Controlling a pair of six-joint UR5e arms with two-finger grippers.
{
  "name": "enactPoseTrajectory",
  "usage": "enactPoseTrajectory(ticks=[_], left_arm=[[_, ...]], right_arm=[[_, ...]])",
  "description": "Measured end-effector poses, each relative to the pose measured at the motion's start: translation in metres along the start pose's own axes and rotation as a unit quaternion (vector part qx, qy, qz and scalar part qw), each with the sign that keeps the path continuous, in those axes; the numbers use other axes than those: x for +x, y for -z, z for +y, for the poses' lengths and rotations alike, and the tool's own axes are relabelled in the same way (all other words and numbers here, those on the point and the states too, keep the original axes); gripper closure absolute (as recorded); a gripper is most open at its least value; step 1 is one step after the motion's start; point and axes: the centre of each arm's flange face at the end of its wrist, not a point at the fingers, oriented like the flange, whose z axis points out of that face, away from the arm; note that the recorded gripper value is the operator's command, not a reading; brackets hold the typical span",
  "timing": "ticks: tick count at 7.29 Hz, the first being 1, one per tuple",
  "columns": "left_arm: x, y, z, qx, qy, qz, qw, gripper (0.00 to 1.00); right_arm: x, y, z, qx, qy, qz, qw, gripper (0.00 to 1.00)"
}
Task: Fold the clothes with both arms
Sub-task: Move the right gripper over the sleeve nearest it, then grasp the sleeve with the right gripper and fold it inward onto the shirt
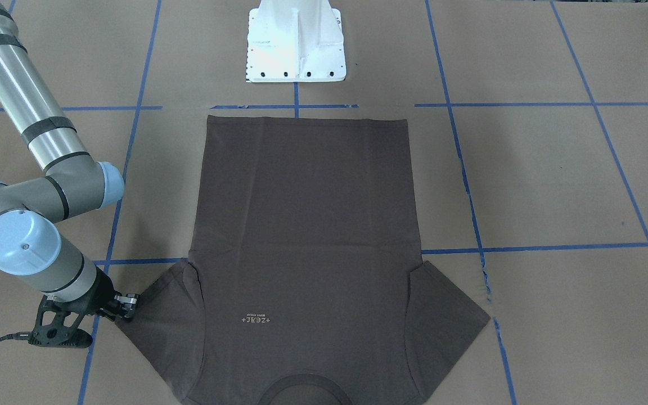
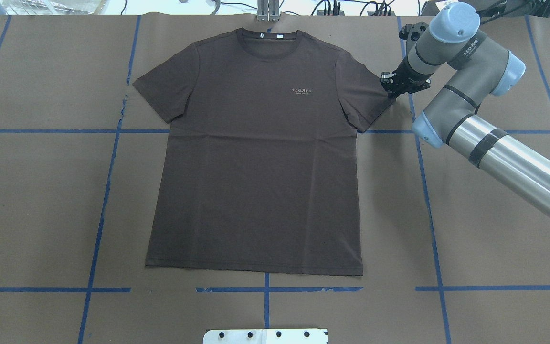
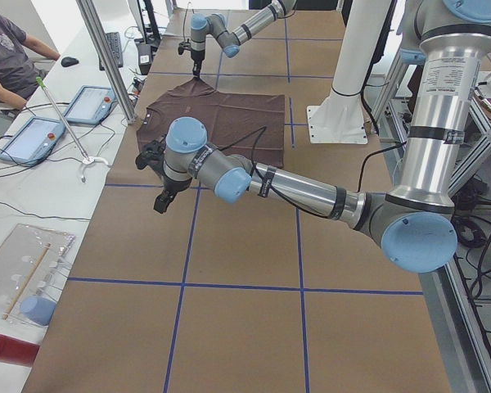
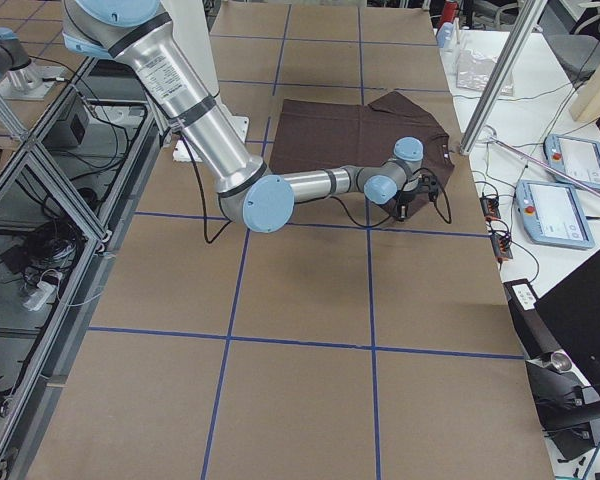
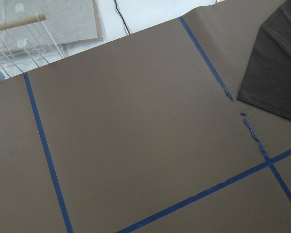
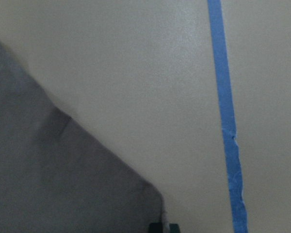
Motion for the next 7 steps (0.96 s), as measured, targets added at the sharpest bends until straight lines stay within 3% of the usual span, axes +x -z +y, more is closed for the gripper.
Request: enactPoseTrajectory(ticks=[2, 6, 7], left_arm=[[0.001, 0.0, -0.001, 0.0, 0.0, 0.0, 1.0, 0.0], [0.002, 0.003, -0.002, 0.002, -0.002, 0.0, 1.0, 0.0], [0.003, 0.004, -0.002, 0.003, -0.003, 0.001, 1.0, 0.0]], right_arm=[[-0.022, 0.013, -0.006, 0.006, 0.007, -0.014, 0.9999, 1.0], [-0.143, 0.098, -0.018, 0.046, 0.056, -0.093, 0.993, 1.0], [-0.173, 0.103, -0.008, 0.053, 0.071, -0.103, 0.9908, 1.0]])
